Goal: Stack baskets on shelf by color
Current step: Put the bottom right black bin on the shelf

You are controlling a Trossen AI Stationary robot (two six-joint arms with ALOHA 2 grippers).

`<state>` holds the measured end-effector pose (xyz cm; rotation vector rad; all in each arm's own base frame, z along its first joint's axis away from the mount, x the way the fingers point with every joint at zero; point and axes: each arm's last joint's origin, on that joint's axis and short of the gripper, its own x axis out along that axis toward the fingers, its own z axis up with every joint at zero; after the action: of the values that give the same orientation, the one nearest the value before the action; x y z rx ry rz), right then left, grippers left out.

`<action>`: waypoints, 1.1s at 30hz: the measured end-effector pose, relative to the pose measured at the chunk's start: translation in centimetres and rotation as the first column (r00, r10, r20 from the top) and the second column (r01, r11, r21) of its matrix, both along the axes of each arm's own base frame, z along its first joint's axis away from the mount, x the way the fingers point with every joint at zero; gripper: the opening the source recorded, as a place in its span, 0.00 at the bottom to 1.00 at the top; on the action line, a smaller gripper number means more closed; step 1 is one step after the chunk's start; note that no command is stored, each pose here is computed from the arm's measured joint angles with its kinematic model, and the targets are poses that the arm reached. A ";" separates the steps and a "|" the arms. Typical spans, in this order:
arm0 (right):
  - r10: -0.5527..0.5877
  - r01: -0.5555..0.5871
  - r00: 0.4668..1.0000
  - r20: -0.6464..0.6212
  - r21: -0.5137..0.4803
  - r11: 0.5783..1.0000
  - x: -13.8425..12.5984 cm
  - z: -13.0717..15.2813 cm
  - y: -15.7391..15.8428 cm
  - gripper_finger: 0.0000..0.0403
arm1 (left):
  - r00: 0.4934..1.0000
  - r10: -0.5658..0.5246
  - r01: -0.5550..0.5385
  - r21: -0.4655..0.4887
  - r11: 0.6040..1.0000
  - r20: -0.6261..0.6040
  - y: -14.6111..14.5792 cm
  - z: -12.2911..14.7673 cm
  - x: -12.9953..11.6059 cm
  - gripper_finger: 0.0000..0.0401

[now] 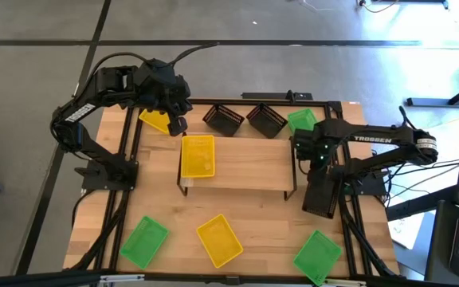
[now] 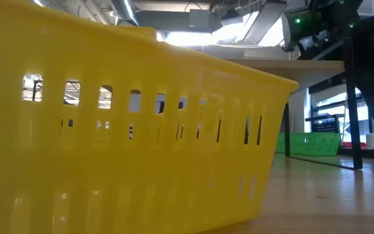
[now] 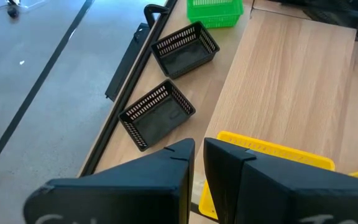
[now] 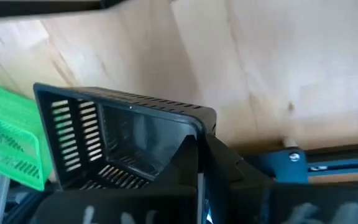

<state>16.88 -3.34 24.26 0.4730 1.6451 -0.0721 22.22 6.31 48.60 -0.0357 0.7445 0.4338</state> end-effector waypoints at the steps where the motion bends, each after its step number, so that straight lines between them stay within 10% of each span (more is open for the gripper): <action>1: 0.001 -0.001 1.000 0.000 -0.016 1.000 0.0 0.3 -0.1 0.00 | 1.000 0.000 0.000 0.000 1.000 0.000 0.0 0.0 0.0 0.07; 33: 0.025 0.053 0.985 0.171 -0.437 0.898 0.0 11.2 -1.2 0.00 | 1.000 -0.001 0.001 0.001 1.000 0.000 0.0 0.0 0.0 0.07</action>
<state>16.92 -4.55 35.45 0.1365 1.3985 -0.3977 22.22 6.31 48.60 -0.0349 0.7445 0.4335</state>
